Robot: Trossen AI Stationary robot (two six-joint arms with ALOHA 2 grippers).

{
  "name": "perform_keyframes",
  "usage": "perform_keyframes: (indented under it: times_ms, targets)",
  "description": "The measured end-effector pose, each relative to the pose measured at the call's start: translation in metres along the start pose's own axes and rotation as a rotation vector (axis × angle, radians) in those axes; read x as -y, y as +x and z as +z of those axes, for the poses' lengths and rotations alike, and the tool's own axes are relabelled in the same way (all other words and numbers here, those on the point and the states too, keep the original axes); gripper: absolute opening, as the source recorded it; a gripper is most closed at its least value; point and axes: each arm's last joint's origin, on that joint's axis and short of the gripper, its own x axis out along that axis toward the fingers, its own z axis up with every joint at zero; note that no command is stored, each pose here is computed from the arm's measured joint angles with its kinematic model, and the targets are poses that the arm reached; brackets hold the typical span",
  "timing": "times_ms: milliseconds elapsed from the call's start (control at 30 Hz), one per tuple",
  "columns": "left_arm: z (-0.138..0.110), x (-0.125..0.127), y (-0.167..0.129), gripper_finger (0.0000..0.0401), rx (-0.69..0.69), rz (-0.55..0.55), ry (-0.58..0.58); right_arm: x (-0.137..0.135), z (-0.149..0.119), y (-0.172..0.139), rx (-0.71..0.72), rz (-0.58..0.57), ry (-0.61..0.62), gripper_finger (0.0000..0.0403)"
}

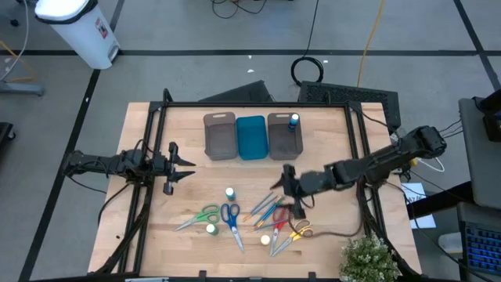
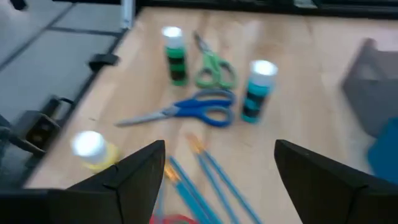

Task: Pick & Place Paint Supplies
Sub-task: Put the yellow coloring bottle into the right gray bin

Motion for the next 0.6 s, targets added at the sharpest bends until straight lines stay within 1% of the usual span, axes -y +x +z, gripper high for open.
perform_keyframes:
  times_ms: [133, 233, 300, 533, 600]
  targets:
    - [0.000, 0.000, 0.000, 0.0124, 0.000, 0.000, 0.000, -0.034, -0.009, 0.009, 0.013, 0.004, -0.038, 0.0293]
    - [0.000, 0.000, 0.000, 0.0124, 0.000, 0.000, 0.000, -0.055, -0.016, 0.021, 0.038, 0.062, -0.041, 0.0294]
    - [0.000, 0.000, 0.000, 0.0124, 0.000, 0.000, 0.000, -0.067, -0.023, 0.028, 0.041, 0.095, -0.017, 0.0294]
    - [0.000, 0.000, 0.000, 0.0124, 0.000, 0.000, 0.000, -0.083, -0.036, 0.053, 0.085, 0.136, 0.007, 0.0293]
    - [0.000, 0.000, 0.000, 0.0124, 0.000, 0.000, 0.000, -0.086, -0.038, 0.061, 0.083, 0.163, 0.007, 0.0293]
